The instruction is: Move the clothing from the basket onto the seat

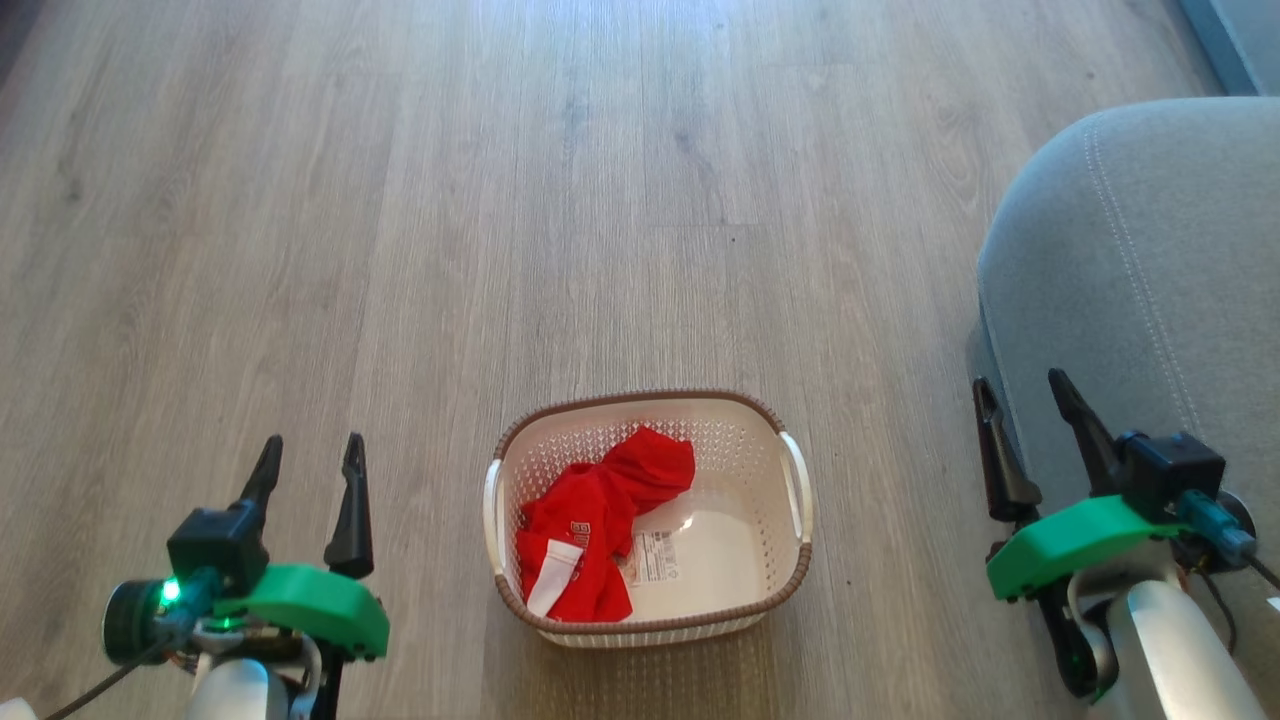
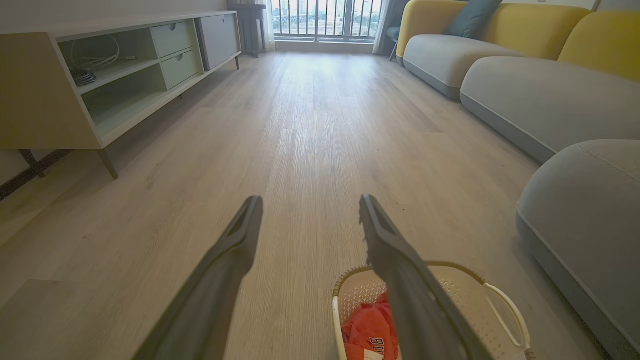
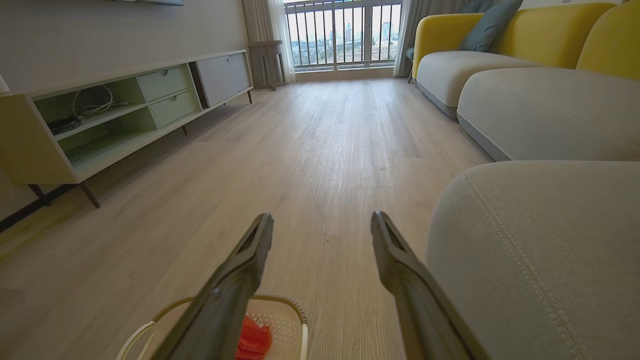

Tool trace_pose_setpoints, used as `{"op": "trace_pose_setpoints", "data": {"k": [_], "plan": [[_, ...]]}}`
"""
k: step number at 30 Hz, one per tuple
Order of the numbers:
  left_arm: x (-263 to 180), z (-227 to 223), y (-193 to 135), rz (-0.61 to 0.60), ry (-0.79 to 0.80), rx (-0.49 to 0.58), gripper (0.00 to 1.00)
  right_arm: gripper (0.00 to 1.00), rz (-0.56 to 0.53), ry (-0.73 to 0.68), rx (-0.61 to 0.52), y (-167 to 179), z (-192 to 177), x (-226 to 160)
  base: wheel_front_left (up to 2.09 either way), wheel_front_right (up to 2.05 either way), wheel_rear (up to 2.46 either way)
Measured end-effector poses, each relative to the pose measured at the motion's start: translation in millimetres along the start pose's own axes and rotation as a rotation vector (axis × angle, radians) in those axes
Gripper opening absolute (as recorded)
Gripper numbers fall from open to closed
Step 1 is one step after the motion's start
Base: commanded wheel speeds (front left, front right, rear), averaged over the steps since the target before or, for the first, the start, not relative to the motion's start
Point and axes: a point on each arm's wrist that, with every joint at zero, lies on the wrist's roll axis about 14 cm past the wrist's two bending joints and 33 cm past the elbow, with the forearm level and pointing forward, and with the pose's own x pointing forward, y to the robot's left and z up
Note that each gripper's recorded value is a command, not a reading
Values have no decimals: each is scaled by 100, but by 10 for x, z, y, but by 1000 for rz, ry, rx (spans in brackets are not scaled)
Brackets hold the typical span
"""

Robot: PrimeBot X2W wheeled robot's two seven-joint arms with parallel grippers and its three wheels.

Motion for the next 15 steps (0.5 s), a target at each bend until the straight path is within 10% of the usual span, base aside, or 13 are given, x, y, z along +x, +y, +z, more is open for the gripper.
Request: {"op": "trace_pose_setpoints", "data": {"k": [15], "plan": [[-7, -239, -53, -26, 71, 1, 100, 100, 7, 23, 6, 30, -102, 22, 0, 0, 0]]}}
